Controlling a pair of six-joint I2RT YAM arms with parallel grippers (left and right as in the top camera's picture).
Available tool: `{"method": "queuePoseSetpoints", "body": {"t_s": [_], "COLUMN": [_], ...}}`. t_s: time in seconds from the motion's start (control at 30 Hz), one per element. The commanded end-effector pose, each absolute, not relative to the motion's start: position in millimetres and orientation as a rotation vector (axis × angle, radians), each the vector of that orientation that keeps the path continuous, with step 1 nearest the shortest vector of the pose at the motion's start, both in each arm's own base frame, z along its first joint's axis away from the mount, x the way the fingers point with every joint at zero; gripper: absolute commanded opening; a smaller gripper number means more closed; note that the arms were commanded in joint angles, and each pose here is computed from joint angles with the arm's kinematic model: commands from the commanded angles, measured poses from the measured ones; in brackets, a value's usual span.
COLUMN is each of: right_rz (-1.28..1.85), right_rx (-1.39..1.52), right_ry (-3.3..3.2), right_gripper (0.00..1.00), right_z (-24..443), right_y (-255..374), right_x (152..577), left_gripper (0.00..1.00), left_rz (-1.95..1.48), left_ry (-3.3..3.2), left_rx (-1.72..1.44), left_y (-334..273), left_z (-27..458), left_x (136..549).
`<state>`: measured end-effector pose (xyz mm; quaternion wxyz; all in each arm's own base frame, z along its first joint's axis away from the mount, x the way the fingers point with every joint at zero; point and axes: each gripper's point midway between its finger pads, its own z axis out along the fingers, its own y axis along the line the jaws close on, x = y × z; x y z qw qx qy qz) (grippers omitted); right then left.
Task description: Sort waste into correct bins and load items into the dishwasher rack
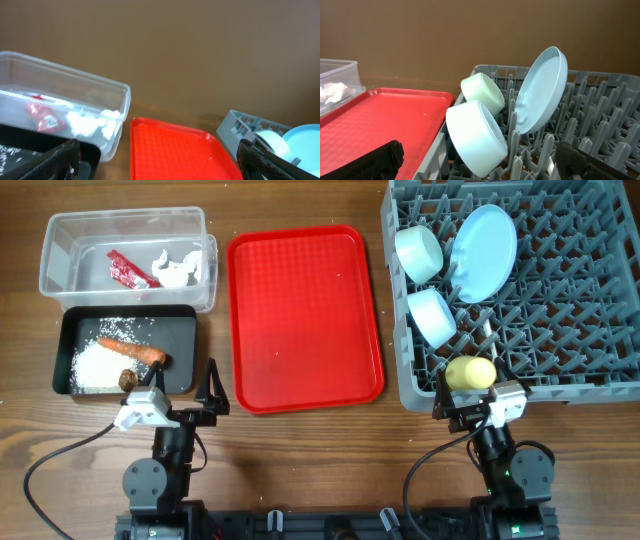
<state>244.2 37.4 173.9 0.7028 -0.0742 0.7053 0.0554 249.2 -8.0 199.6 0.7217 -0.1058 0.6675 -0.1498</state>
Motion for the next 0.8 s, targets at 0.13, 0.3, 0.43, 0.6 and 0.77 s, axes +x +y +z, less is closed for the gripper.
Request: {"method": "queuePoseSetpoints", "body": {"t_s": [0.13,0.3,0.43,0.6,0.77], "right_rz": [0.122,0.122,0.122,0.122,0.122], "right_rx": [-0.159,-0.159,-0.159,-0.159,-0.159], "right_ry": [1.557,1.557,1.557,1.557,1.557], "right_gripper": [1.00,1.00,1.00,1.00,1.00], "right_z": [177,177,177,177,177], "right_y": [37,37,37,37,37], "right_x": [244,244,244,244,244], "left_gripper": [1.00,1.00,1.00,1.00,1.00], "left_rz": [-0.306,-0.306,-0.306,-0.306,-0.306], "left_ry": [1.633,1.630,1.631,1.631,1.631], "left_rx": [-0.272,-0.272,-0.272,-0.272,-0.272], "left_y": [-6,-6,-6,-6,-6], "left_z": [156,157,157,157,157], "left_x": [246,246,246,246,246]}}
